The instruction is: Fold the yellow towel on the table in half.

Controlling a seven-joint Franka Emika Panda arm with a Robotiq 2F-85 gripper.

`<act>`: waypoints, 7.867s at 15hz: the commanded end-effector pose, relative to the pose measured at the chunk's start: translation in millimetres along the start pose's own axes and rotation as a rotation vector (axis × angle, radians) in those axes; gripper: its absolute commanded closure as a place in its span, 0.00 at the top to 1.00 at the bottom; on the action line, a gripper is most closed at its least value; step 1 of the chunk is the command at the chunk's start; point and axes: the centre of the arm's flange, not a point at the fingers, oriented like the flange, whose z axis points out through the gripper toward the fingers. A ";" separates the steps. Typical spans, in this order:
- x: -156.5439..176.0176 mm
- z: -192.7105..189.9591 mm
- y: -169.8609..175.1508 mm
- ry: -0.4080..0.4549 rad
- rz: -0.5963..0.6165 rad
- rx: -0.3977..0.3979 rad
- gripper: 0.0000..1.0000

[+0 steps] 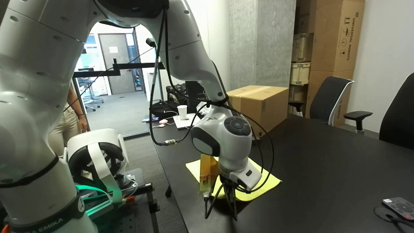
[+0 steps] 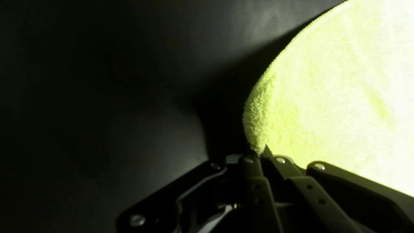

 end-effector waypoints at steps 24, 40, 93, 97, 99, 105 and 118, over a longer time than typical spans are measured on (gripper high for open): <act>111.3 -45.2 -50.2 0.056 0.014 0.001 0.02; 155.3 -31.5 -127.6 0.126 0.017 -0.061 0.29; -144.9 81.2 -181.4 0.171 -0.251 -0.243 1.00; -137.6 81.4 -176.7 0.181 -0.242 -0.258 1.00; -137.1 80.4 -174.1 0.182 -0.238 -0.263 1.00; -135.1 80.8 -171.0 0.182 -0.233 -0.274 1.00; -138.3 78.3 -172.7 0.193 -0.246 -0.298 0.68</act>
